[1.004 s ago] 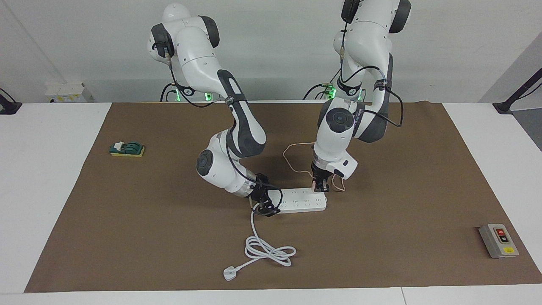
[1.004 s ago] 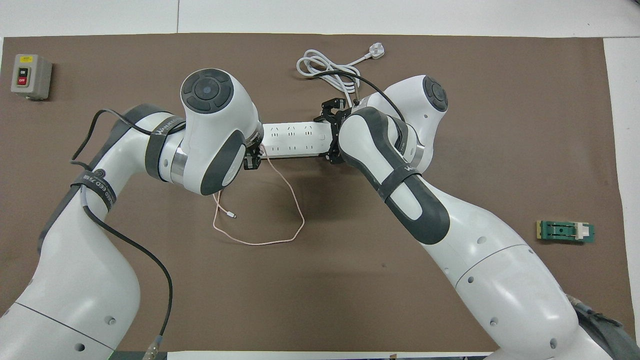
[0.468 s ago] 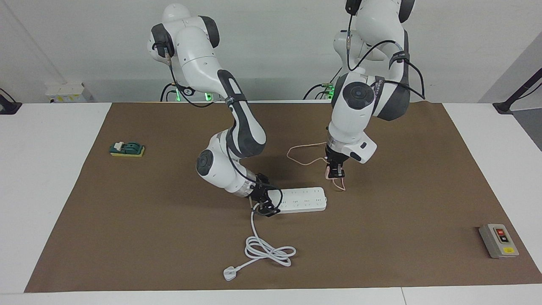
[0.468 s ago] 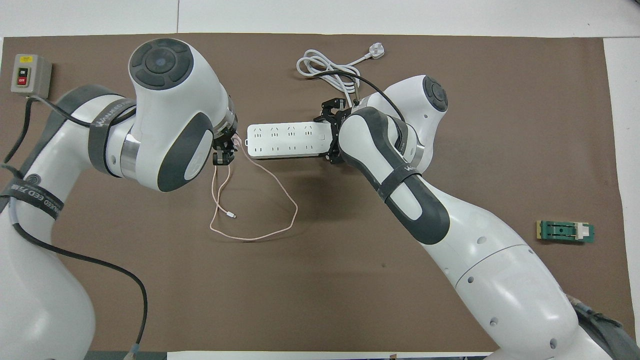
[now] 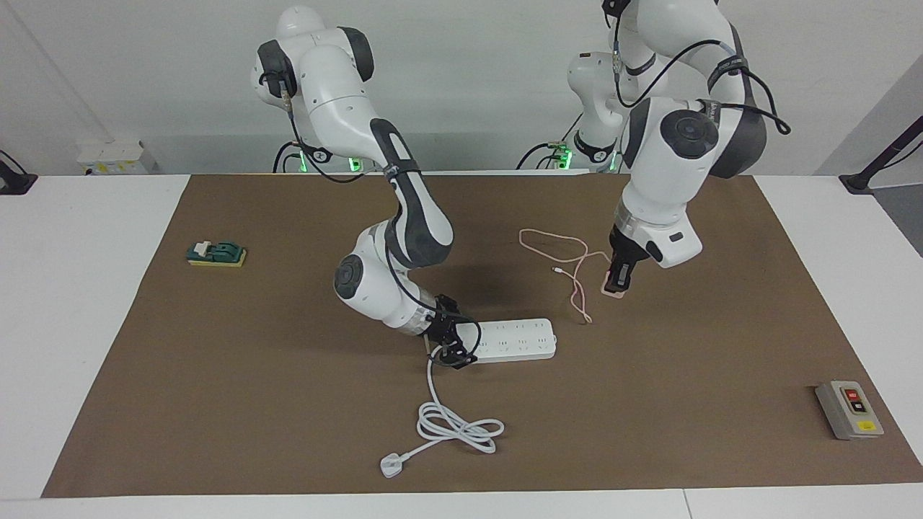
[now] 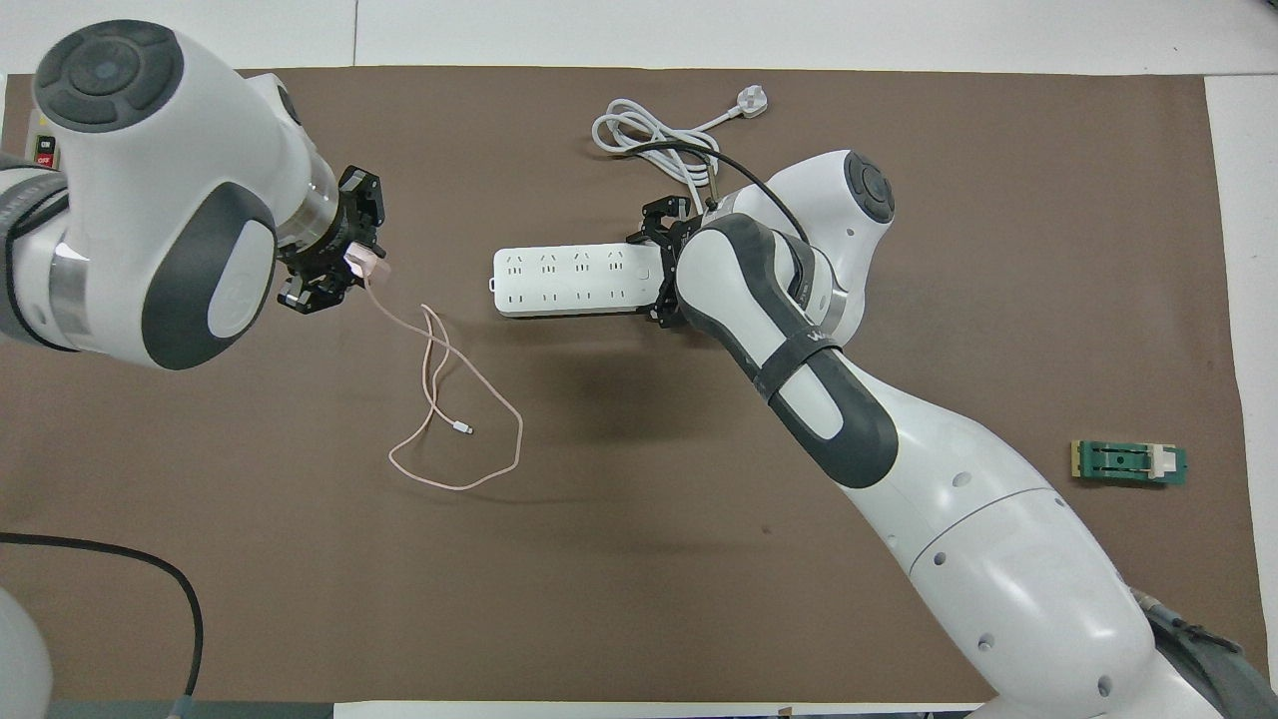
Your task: Unplug charger and place it aside
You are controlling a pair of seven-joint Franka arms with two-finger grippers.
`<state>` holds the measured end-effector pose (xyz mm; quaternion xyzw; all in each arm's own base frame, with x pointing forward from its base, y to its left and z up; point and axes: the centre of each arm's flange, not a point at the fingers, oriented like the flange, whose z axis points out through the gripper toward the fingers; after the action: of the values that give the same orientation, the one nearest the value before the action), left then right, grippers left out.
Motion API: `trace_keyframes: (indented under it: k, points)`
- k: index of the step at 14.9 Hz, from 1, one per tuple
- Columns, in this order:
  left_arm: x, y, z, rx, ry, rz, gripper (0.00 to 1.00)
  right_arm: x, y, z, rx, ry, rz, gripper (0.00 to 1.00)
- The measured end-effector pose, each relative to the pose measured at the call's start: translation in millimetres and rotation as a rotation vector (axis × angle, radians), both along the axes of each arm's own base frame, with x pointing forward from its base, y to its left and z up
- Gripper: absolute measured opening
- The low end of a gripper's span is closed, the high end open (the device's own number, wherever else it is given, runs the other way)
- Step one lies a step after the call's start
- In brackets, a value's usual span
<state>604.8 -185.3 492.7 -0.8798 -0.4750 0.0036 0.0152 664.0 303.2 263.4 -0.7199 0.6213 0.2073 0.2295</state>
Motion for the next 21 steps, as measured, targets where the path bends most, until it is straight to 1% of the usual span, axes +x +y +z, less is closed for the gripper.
trace_keyframes:
  k: [1, 2, 5, 8, 12, 14, 16, 18, 21]
  points:
    - [-3, 13, 0, 0.003, 0.024, -0.095, 0.31, 0.6, 1, -1, 0.000, -0.006, -0.006, 0.99]
    - [-8, 25, -1, 0.003, 0.042, -0.178, 0.31, 0.5, 1, -1, 0.000, -0.008, -0.007, 1.00]
    - [-23, 70, -3, -0.008, 0.073, -0.389, 0.31, 0.5, 1, -1, 0.000, -0.009, -0.007, 1.00]
    - [-42, 118, -5, -0.026, 0.093, -0.568, 0.31, 0.5, 1, -1, 0.000, -0.009, -0.007, 1.00]
    - [-76, 162, -32, -0.060, 0.081, -0.718, 0.31, 0.6, 1, -1, 0.000, -0.009, -0.007, 1.00]
    - [-95, 184, -48, -0.100, 0.088, -0.792, 0.31, 0.7, 1, 0, 0.000, -0.009, -0.008, 1.00]
    - [-113, 204, -63, -0.132, 0.080, -0.860, 0.31, 0.8, 1, 1, 0.001, -0.010, -0.008, 1.00]
    - [-131, 214, -79, -0.157, 0.058, -0.904, 0.31, 0.8, 1, 1, 0.001, -0.010, -0.008, 1.00]
    - [-152, 211, -96, -0.188, 0.051, -0.916, 0.31, 0.7, 1, 2, 0.002, -0.012, -0.009, 1.00]
